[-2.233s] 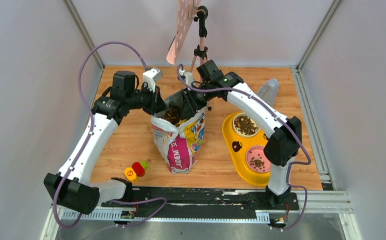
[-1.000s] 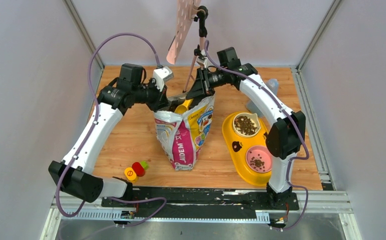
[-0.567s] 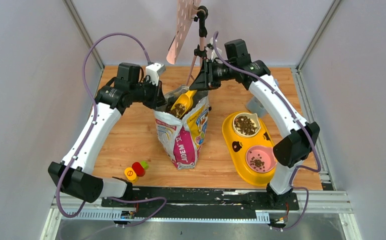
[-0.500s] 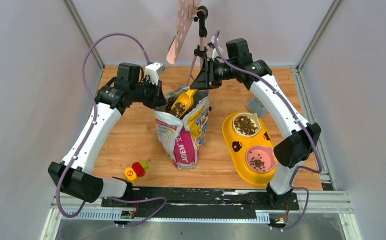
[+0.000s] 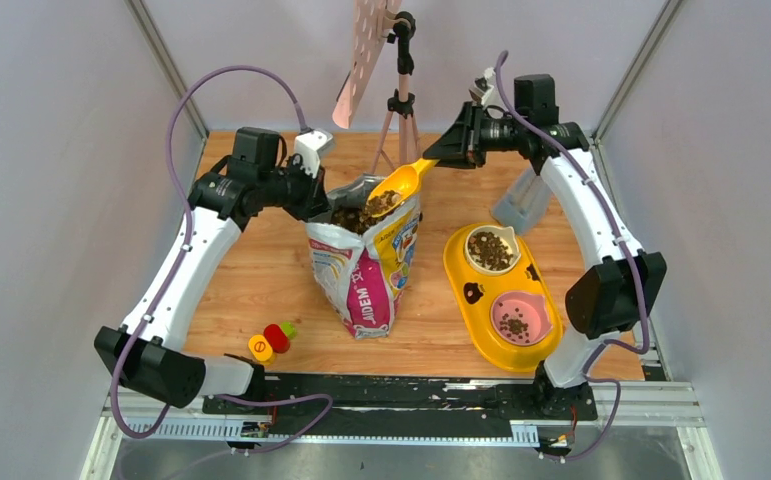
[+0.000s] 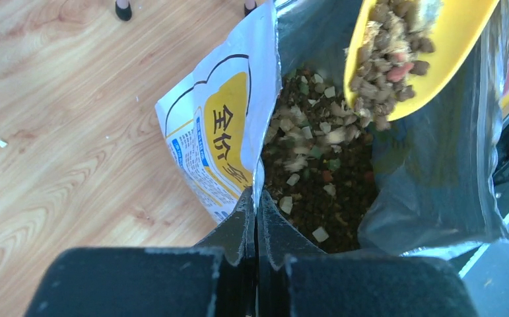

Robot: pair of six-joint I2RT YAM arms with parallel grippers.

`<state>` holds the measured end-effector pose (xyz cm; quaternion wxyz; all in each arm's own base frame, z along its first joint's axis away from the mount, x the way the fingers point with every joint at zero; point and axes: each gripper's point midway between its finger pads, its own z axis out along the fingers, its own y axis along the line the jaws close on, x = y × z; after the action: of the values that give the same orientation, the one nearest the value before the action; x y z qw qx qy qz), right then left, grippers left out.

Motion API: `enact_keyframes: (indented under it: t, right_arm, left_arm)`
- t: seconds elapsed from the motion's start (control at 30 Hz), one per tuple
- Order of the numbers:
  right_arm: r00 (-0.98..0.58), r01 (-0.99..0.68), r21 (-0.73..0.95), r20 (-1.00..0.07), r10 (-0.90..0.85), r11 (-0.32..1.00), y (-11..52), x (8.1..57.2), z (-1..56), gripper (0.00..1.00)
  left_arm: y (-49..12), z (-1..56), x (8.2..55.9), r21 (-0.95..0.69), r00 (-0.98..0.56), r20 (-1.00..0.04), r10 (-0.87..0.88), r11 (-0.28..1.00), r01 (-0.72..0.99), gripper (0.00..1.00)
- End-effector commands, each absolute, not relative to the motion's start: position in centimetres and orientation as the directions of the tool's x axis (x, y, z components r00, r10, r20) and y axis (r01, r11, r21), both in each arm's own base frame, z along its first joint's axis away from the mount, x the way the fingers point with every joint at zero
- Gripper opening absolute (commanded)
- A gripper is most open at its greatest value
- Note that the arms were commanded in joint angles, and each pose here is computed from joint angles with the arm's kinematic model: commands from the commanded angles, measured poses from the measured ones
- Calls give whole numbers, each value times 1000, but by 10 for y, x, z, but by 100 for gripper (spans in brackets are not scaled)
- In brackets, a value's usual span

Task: Serve the pet food

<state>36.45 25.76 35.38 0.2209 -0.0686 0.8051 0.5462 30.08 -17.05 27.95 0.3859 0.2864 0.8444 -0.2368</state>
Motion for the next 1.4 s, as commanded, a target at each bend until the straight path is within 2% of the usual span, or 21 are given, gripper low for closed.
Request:
enact_keyframes:
  t: [0.0, 0.07, 0.17, 0.33, 0.47, 0.6, 0.67, 0.77, 0.87, 1.1, 1.37]
  right_arm:
    - [-968, -211, 958, -233, 98, 192, 248, 343, 362, 0]
    - [-986, -148, 981, -156, 53, 122, 247, 342, 354, 0]
    - [-995, -95, 994, -96, 12, 61, 250, 349, 347, 0]
    - [-993, -117, 993, -117, 9, 11, 246, 366, 359, 0]
    - [-990, -127, 992, -128, 62, 11, 221, 383, 365, 0]
    - [-996, -69, 998, -70, 60, 12, 224, 390, 348, 0]
    - [-995, -100, 995, -101, 9, 4, 214, 378, 353, 0]
    - [-985, -122, 992, -123, 119, 16, 169, 391, 364, 0]
    - [-988, -104, 995, -104, 111, 5, 183, 402, 358, 0]
    - [-992, -113, 994, -113, 48, 1, 184, 376, 354, 0]
    - [-971, -240, 971, -240, -17, 9, 149, 337, 354, 0]
  left_arm:
    - [-171, 358, 304, 43, -228, -916, 329, 647, 762, 0]
    - [-167, 352, 305, 59, -240, -899, 366, 644, 763, 0]
    - [-162, 344, 305, 73, -258, -879, 401, 647, 759, 0]
    - [-157, 341, 308, 94, -274, -854, 442, 649, 755, 0]
    - [-154, 343, 309, 106, -270, -853, 446, 656, 748, 0]
    - [-153, 345, 308, 117, -264, -851, 454, 654, 747, 0]
    - [-152, 344, 309, 123, -263, -849, 459, 655, 746, 0]
    - [-151, 347, 308, 126, -260, -850, 457, 658, 743, 0]
    - [-152, 346, 310, 129, -254, -856, 450, 662, 739, 0]
    - [-153, 347, 310, 136, -239, -857, 457, 647, 750, 0]
    - [-156, 346, 307, 147, -207, -866, 456, 627, 765, 0]
